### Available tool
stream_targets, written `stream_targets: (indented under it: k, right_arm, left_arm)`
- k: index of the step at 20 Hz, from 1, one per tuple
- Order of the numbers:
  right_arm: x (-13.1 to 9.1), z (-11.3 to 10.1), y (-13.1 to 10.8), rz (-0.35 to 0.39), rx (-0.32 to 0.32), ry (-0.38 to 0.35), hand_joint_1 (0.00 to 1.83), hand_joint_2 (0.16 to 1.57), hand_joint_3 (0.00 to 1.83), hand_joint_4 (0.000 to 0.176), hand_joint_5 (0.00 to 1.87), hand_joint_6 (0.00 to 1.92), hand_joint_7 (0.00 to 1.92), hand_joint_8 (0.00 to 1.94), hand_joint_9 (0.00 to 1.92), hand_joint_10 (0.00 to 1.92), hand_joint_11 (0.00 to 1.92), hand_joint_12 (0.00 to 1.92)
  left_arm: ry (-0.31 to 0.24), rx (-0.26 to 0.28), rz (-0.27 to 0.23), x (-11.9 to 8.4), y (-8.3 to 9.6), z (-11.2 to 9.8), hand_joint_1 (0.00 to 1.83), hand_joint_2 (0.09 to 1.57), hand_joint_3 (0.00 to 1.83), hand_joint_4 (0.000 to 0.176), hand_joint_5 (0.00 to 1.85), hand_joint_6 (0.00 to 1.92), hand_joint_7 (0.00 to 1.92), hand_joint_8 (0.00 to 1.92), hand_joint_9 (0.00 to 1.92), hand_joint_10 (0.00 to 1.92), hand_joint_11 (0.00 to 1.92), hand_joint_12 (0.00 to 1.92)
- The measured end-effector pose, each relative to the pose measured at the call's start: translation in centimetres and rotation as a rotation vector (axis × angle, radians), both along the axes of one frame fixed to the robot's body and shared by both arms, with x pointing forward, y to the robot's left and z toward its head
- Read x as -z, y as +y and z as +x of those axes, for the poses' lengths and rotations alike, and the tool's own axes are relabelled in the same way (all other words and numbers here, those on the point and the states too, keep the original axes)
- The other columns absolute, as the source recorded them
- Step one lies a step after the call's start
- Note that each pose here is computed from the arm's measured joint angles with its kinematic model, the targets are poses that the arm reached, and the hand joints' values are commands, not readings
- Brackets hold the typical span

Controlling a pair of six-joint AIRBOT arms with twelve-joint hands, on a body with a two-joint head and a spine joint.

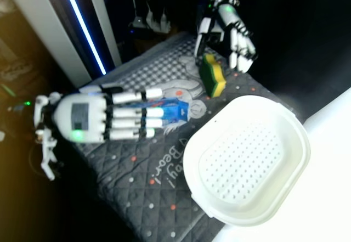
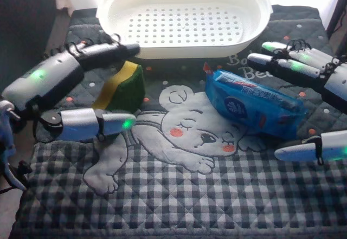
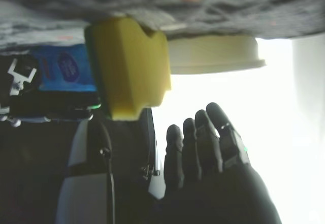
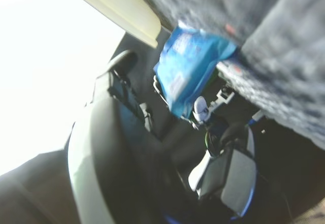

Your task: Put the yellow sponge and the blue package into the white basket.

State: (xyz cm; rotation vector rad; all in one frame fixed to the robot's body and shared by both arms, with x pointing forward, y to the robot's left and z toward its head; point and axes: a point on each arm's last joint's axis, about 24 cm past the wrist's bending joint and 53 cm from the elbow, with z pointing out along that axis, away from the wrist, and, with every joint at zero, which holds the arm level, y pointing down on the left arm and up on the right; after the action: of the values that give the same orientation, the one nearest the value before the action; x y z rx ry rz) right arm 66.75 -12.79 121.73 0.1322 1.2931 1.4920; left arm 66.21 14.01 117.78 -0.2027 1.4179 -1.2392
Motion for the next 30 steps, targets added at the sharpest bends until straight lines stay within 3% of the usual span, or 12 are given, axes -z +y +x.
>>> stream_targets:
  k: [8,9,10,11,12,14,16,22,23,25,28,30]
  right_arm:
    - [1.8,0.5,1.1,-0.038,-0.010,0.036,1.08,1.01,0.01,0.176,0.42,0.01,0.21,0.01,0.22,0.02,0.00,0.77]
    - [1.9,0.6,1.1,-0.034,-0.005,0.040,1.05,1.09,0.00,0.124,0.61,0.01,0.37,0.01,0.38,0.04,0.09,0.95]
    - [2.0,0.7,1.1,-0.029,-0.002,0.045,1.12,1.15,0.00,0.000,0.83,0.88,0.60,0.02,0.62,0.08,0.28,1.07]
    - [1.9,0.7,1.2,-0.023,-0.004,0.046,1.19,1.20,0.00,0.000,0.94,0.96,0.60,1.22,0.74,0.11,0.28,1.22]
    - [1.4,0.7,1.4,-0.010,-0.011,0.037,1.32,1.19,0.00,0.000,0.98,0.67,0.72,1.38,0.73,1.28,0.46,1.45]
    - [1.4,0.4,1.9,-0.009,-0.024,0.031,1.27,1.12,0.00,0.000,0.92,0.85,1.05,1.08,1.05,0.84,0.79,1.29]
    - [1.5,0.4,2.0,-0.007,-0.026,0.030,1.27,1.08,0.00,0.000,1.03,0.73,1.14,0.90,1.18,0.82,0.97,1.27]
    - [0.6,0.6,1.0,0.015,-0.017,0.016,1.29,1.05,0.00,0.000,1.07,0.94,1.23,0.41,1.20,0.50,1.06,0.82]
    - [0.1,0.6,0.6,0.028,-0.017,0.013,1.36,1.06,0.00,0.000,1.06,0.98,1.29,0.17,1.04,0.88,0.98,0.77]
    - [-0.4,0.6,-0.2,0.034,-0.013,0.005,1.38,1.05,0.00,0.000,1.09,0.95,1.30,0.20,1.00,0.93,0.98,0.65]
    - [-1.9,0.1,-0.6,0.020,-0.026,-0.041,1.49,1.08,0.00,0.000,1.05,0.95,1.09,0.63,0.99,0.88,0.77,1.42]
    - [-5.8,0.7,-0.5,0.048,-0.023,-0.123,1.40,1.04,0.00,0.000,1.24,0.47,1.14,0.65,1.05,1.00,0.94,0.93]
  left_arm:
    - [0.074,-0.057,-0.003,2.4,0.6,2.2,1.04,1.09,0.00,0.000,0.54,0.00,0.67,0.01,0.77,0.04,0.28,1.28]
    - [0.078,-0.063,-0.002,2.5,0.7,2.3,1.11,1.12,0.00,0.000,0.59,0.01,0.72,0.01,0.77,0.03,0.28,1.34]
    - [0.084,-0.067,-0.004,2.6,0.8,2.5,1.19,1.14,0.00,0.000,0.66,0.01,0.74,0.01,0.80,0.04,0.34,1.39]
    - [0.089,-0.071,-0.009,2.7,0.8,2.5,1.23,1.14,0.00,0.000,0.68,0.00,0.79,0.01,0.86,0.06,0.36,1.46]
    - [0.090,-0.073,-0.014,2.6,0.9,2.7,1.25,1.15,0.00,0.000,0.70,0.00,0.86,0.02,0.94,0.10,0.41,1.52]
    - [0.089,-0.074,-0.018,2.6,0.9,2.7,1.35,1.12,0.01,0.000,0.79,0.01,0.94,1.04,1.06,0.21,0.53,1.53]
    - [0.084,-0.074,-0.022,2.5,0.8,2.6,1.37,1.08,0.00,0.000,1.01,0.87,1.10,0.75,0.92,1.14,0.62,1.43]
    - [0.030,-0.025,-0.006,0.8,-0.2,1.3,1.28,1.08,0.00,0.000,1.23,0.36,0.96,1.22,0.69,1.12,0.14,1.70]
    - [0.003,-0.002,0.006,-0.1,-0.6,0.7,1.37,1.07,0.00,0.000,1.09,0.70,1.09,0.90,0.91,1.08,0.37,1.36]
    - [-0.088,0.033,-0.023,-3.7,-1.1,-0.2,1.31,1.01,0.00,0.000,1.17,0.59,1.29,0.52,1.19,1.48,1.01,1.68]
    - [-0.261,0.068,-0.069,-9.7,-1.4,-1.2,1.40,1.01,0.00,0.000,1.26,0.46,1.27,0.46,1.03,1.00,0.70,1.18]
    - [-0.330,0.087,-0.073,-12.3,-2.0,-1.1,1.40,1.00,0.00,0.000,1.28,0.43,1.30,0.49,1.06,0.86,0.54,1.06]
